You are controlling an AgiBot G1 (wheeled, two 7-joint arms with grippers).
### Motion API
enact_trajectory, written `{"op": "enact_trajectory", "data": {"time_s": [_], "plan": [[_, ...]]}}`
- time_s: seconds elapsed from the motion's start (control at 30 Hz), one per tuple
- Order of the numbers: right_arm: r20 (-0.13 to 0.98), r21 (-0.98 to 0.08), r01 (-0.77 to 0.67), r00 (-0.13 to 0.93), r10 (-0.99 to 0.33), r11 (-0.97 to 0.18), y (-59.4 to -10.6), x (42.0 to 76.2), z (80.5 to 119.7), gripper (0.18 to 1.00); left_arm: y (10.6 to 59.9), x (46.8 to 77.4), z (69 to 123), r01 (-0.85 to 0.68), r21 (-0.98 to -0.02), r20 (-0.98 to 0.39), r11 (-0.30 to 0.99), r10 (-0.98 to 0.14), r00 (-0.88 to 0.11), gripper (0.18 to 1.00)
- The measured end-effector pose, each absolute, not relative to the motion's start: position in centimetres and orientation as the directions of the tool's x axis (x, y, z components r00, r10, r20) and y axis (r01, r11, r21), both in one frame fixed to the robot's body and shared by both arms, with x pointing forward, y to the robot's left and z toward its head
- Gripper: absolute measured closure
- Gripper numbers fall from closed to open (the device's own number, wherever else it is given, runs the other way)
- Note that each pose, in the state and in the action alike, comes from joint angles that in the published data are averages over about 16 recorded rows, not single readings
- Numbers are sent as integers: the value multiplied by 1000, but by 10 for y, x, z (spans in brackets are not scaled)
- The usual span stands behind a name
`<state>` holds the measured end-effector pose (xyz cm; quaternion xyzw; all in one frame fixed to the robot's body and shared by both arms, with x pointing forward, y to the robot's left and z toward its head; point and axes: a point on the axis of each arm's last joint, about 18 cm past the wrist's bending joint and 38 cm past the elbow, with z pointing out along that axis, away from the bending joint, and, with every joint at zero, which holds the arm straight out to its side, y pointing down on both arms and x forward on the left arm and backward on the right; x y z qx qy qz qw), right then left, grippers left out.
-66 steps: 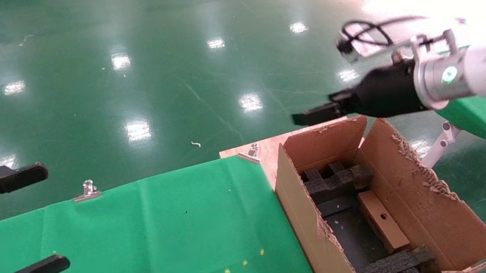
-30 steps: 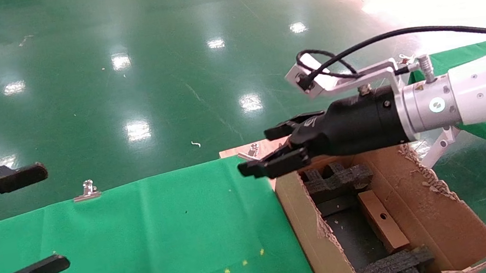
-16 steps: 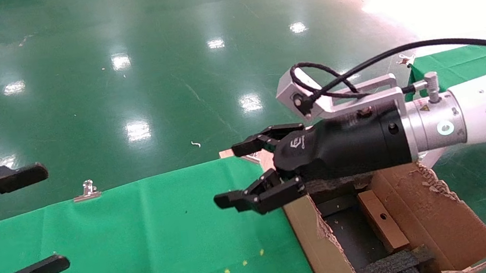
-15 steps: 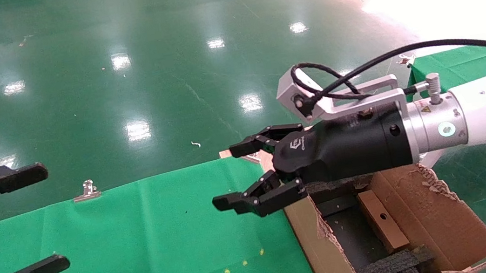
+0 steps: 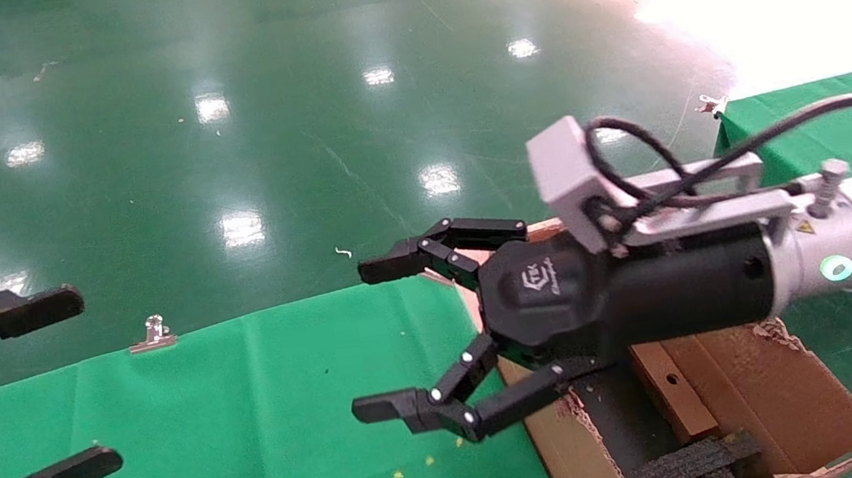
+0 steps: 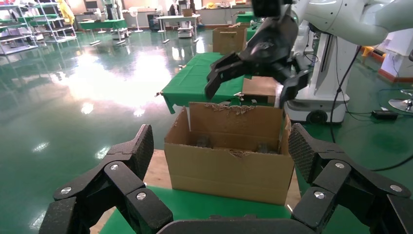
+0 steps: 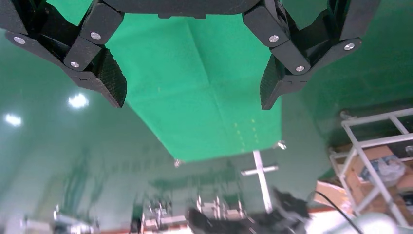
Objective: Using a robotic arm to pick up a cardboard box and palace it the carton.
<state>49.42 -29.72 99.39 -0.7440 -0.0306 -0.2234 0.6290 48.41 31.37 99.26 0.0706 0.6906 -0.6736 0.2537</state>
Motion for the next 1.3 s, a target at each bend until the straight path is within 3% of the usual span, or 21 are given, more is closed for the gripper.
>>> {"op": "enact_trajectory", "data": {"time_s": [0.43, 1.3], "plan": [[483, -876, 473, 858, -174, -97, -303, 473, 992, 178, 314, 484, 993, 439, -895, -445, 82, -245, -861, 184], [475, -880, 462, 862, -178, -111, -302, 475, 992, 178, 314, 484, 993, 439, -895, -445, 82, -245, -861, 184]]}}
